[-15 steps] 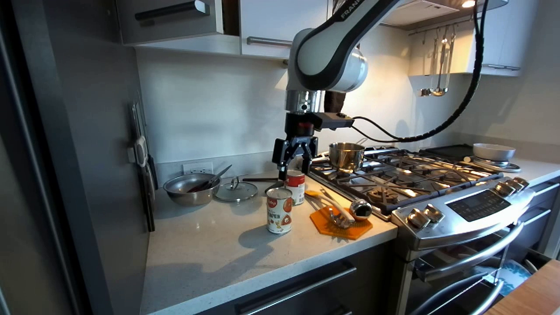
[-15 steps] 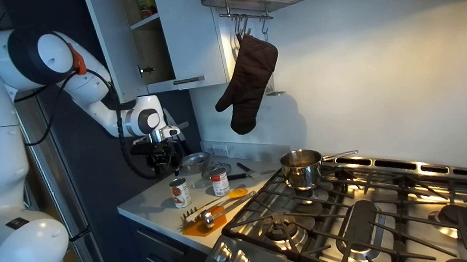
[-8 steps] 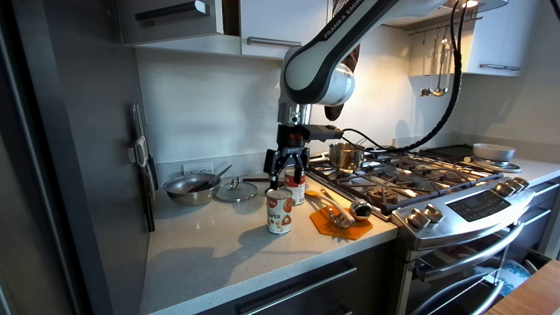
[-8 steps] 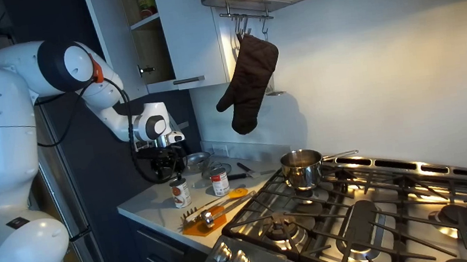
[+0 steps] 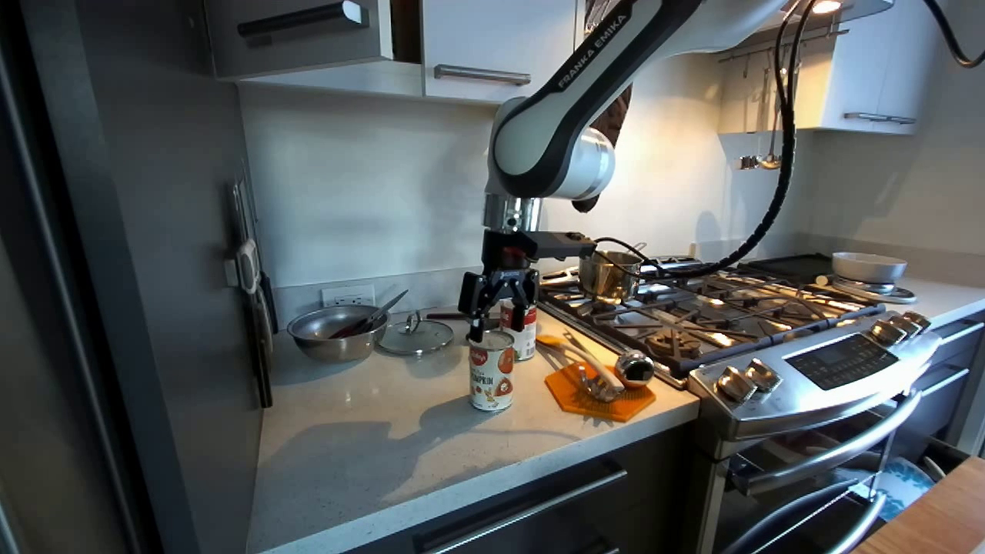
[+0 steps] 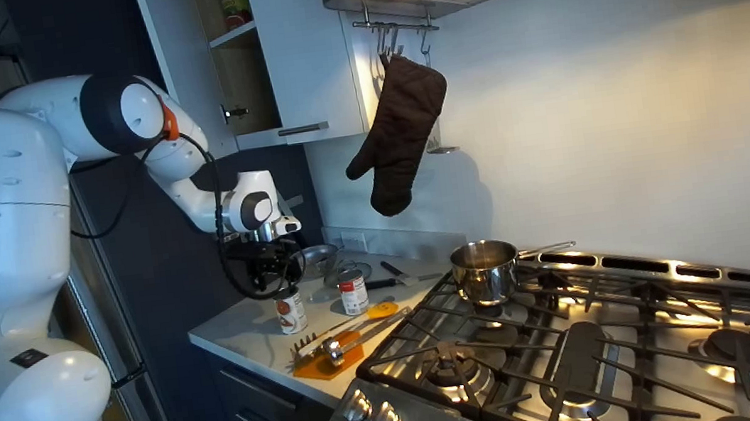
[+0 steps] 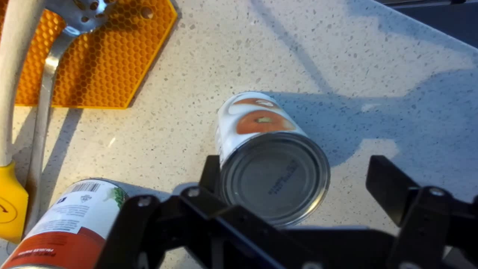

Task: Pick up the can of food on the left and put it on the middle burner on the hob of the stove

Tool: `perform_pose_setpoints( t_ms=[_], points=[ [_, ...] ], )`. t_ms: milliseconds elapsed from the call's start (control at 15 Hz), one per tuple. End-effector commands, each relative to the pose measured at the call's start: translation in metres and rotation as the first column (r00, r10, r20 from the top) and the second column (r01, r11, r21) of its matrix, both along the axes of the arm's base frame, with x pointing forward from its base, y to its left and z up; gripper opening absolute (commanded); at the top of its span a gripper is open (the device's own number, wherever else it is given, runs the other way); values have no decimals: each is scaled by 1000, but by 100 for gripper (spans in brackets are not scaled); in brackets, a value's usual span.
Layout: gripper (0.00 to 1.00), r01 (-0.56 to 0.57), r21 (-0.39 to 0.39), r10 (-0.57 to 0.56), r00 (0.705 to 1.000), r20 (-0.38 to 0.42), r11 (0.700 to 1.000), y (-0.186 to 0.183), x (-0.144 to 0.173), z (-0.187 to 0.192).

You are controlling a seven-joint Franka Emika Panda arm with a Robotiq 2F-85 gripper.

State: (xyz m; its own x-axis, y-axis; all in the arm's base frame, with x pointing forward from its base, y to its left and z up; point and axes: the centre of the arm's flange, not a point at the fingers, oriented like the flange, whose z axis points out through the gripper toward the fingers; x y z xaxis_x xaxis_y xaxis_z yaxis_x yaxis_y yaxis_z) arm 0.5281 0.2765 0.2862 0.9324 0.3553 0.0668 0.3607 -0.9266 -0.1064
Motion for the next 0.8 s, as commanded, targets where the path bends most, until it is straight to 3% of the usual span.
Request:
perform_pose_setpoints(
  t_ms=[0,733],
  points=[
    [100,14,-7,-14,1000,16,1000,4,6,-12],
    [100,20,-61,-16,998,66,998,12,8,-35]
  ],
)
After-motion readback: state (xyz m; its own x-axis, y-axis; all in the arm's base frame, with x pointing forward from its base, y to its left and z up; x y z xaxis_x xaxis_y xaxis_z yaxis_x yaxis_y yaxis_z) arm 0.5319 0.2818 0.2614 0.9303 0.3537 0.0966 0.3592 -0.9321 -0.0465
